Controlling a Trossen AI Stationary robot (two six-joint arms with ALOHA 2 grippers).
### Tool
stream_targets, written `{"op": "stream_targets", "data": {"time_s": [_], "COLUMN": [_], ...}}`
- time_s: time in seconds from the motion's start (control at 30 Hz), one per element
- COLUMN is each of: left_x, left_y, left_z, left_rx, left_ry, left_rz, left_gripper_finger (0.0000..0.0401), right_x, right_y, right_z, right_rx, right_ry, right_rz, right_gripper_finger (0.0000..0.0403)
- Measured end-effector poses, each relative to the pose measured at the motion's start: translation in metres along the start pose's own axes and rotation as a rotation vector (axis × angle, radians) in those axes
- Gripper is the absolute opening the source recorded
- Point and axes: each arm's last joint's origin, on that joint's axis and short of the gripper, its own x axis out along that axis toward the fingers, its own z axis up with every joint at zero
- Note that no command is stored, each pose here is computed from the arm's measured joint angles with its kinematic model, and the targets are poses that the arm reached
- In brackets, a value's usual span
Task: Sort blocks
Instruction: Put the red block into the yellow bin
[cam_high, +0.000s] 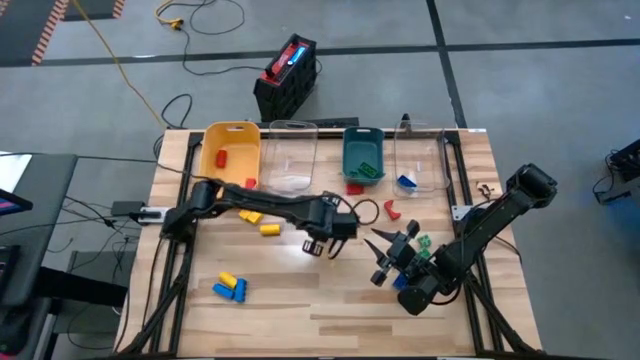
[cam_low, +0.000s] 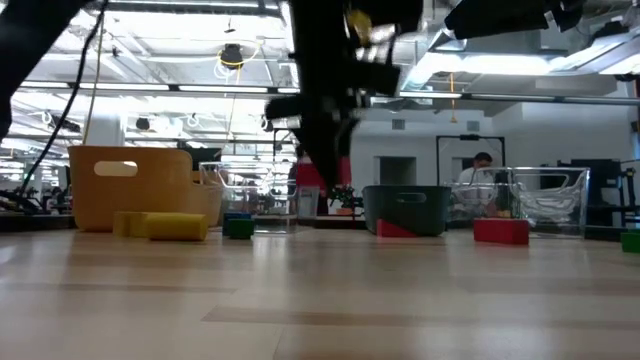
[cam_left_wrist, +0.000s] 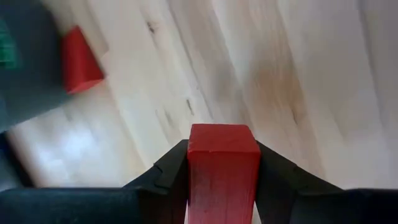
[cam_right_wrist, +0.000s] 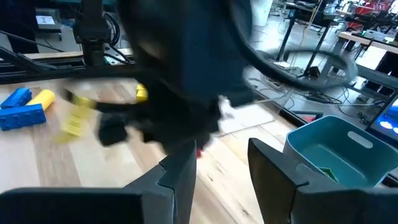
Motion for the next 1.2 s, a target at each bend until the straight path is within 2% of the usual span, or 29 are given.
{"op": "stream_targets", "data": {"time_s": [0.1,0.23,0.4,0.57,0.67,0.87,0.93,1.07,1.2], "left_x": [-0.017,-0.042,-0.087,-0.111,-0.109,-0.094,-0.087,-0.071,-0.046], "left_y": [0.002,0.003,-0.001,-0.005,-0.012,-0.016,-0.013,-0.002,0.004], "left_z": [-0.008,-0.039,-0.102,-0.182,-0.223,-0.284,-0.296,-0.309,-0.314], "left_rx": [-0.071,-0.188,-0.361,-0.638,-0.785,-1.005,-1.066,-1.177,-1.218], "left_ry": [-0.020,-0.035,-0.176,-0.301,-0.348,-0.333,-0.311,-0.243,-0.100], "left_rz": [0.038,0.067,0.152,0.358,0.443,0.535,0.530,0.425,0.406], "left_gripper_finger": [0.0125,0.0125,0.0125,0.0125,0.0125,0.0125,0.0126,0.0128,0.0137], "right_x": [0.000,-0.003,-0.008,0.002,0.011,0.017,0.017,0.017,0.017], "right_y": [0.002,0.006,0.010,0.009,0.011,0.014,0.014,0.014,0.014], "right_z": [0.002,0.014,0.025,0.031,0.035,0.035,0.033,0.029,0.028], "right_rx": [-0.038,-0.056,-0.060,-0.054,-0.058,-0.119,-0.133,-0.160,-0.190], "right_ry": [0.007,0.024,0.020,0.042,0.065,0.073,0.075,0.081,0.087], "right_rz": [0.016,0.063,0.091,0.105,0.157,0.182,0.182,0.182,0.189], "right_gripper_finger": [0.0159,0.0159,0.0159,0.0159,0.0159,0.0159,0.0159,0.0159,0.0159]}}
